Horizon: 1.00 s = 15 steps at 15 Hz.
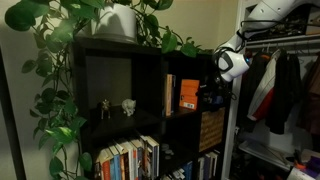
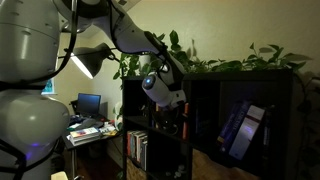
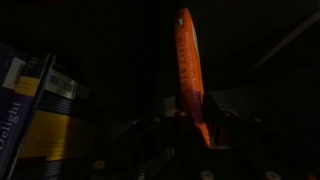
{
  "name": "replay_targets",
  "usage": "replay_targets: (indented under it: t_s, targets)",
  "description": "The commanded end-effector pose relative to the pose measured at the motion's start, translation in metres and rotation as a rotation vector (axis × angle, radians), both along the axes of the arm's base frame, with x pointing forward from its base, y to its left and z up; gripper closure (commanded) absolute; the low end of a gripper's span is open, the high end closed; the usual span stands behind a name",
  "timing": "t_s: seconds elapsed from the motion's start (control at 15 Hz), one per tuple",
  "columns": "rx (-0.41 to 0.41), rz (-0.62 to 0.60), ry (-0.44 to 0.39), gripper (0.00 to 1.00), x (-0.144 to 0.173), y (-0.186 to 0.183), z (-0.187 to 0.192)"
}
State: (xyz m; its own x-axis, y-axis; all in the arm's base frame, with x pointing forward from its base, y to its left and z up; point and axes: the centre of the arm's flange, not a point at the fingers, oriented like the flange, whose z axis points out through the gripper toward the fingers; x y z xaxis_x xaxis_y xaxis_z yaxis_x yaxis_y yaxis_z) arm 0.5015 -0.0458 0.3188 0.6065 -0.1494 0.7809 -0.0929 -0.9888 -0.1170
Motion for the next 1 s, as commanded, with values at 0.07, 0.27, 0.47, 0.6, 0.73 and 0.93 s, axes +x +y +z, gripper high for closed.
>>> replay_targets:
  t_s: [0.07, 0.27, 0.47, 0.6, 0.73, 0.93]
  targets:
    - [0.130, -0.096, 0.027, 0.92, -0.007, -0.008, 0.002]
    - [0.202, -0.148, 0.025, 0.92, -0.006, -0.011, 0.003]
    - [0.227, -0.161, 0.029, 0.92, -0.007, -0.008, 0.001]
    - [0.203, -0.163, 0.030, 0.55, -0.012, -0.006, 0.003]
    - [0.175, -0.166, 0.036, 0.49, -0.017, -0.008, 0.003]
    - [0.158, -0.153, 0.067, 0.31, -0.025, -0.009, 0.006]
